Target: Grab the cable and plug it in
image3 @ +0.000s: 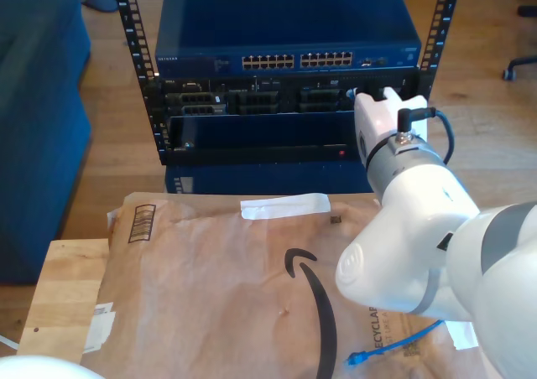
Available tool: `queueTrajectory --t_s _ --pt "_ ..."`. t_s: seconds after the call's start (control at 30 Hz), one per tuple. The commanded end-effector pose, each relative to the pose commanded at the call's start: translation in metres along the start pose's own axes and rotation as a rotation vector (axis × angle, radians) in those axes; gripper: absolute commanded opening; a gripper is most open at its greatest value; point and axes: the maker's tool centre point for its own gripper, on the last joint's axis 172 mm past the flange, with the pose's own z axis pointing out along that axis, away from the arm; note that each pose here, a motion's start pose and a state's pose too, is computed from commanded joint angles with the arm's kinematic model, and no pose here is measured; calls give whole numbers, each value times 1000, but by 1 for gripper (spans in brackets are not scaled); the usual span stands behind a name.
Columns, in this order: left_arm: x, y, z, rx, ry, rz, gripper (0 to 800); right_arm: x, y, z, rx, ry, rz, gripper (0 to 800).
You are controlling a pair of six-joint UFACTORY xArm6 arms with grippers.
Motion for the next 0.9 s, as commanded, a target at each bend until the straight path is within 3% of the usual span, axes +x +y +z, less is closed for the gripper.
queueTrajectory --t_s 0.27,0.53,0.9 --pt "0 0 0 0 0 0 800 -26 -20 25 31 -22 2 0" --pt "0 0 0 0 0 0 800 -96 4 31 8 -108 -51 0" --pt "0 0 0 0 0 0 800 -84 -8 22 18 -77 -2 0"
